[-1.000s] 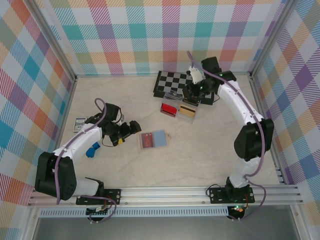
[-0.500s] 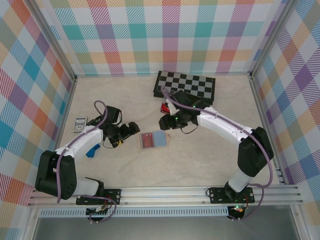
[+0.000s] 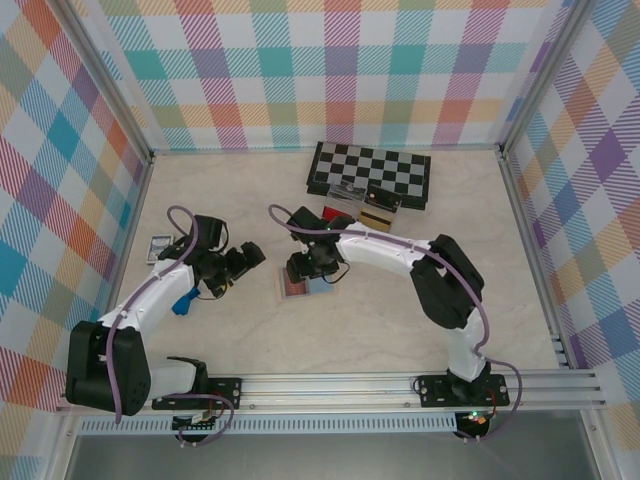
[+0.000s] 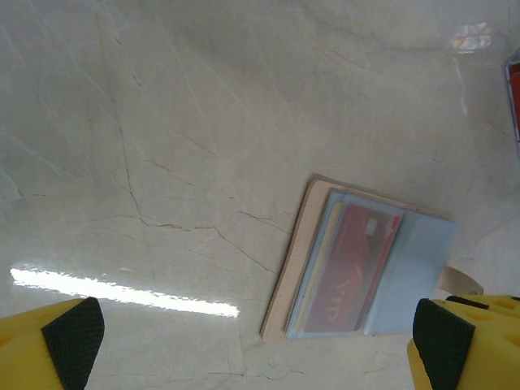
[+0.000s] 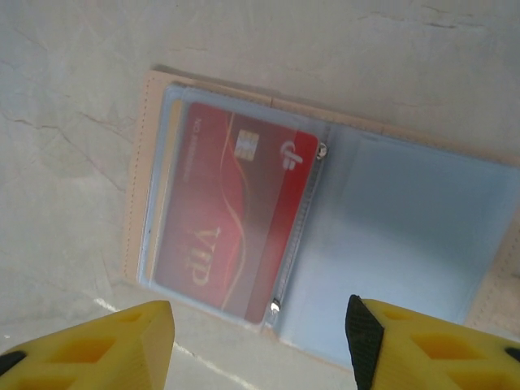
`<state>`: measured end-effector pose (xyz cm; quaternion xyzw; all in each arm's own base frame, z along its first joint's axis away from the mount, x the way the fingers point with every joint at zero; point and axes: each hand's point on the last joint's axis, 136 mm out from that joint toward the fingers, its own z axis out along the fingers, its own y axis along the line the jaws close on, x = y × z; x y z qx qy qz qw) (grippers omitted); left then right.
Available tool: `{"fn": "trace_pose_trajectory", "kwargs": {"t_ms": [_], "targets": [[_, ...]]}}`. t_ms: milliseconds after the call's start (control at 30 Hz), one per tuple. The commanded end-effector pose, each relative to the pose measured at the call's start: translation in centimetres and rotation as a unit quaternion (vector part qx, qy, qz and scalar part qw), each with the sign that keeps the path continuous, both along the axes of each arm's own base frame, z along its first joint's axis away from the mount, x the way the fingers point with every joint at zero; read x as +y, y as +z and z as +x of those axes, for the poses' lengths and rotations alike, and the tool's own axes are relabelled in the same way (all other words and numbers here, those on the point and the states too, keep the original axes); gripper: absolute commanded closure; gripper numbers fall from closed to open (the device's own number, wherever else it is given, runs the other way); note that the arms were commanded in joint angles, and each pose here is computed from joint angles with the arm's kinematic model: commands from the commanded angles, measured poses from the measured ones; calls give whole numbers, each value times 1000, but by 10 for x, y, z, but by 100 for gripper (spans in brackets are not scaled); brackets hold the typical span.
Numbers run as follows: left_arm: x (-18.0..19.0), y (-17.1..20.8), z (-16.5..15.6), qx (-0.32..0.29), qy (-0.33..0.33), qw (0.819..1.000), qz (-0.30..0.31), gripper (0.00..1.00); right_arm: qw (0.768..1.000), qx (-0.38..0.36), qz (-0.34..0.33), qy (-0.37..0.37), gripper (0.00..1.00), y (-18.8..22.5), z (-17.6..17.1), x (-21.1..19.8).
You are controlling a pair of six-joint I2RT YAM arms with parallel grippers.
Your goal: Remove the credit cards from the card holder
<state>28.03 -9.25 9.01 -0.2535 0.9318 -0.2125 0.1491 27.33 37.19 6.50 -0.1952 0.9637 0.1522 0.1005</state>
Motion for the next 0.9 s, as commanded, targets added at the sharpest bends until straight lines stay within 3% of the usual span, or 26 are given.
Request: {"fn": "trace_pose_trajectory", "kwargs": {"t_ms": [0, 167, 500, 867], "targets": [[6, -4, -3, 8, 16, 1000, -1, 0, 1000, 3, -27, -1, 41, -6, 0, -1], [0, -4, 1, 8, 5, 1000, -15, 0, 998, 8, -61, -2, 41, -21, 4, -4], [-20, -8, 4, 15, -25, 998, -63, 17, 994, 34, -102, 3, 44, -48, 0, -12], [-50, -17, 4, 26, -60, 991, -117, 46, 991, 48, -123, 14, 58, -70, -6, -24]]}}
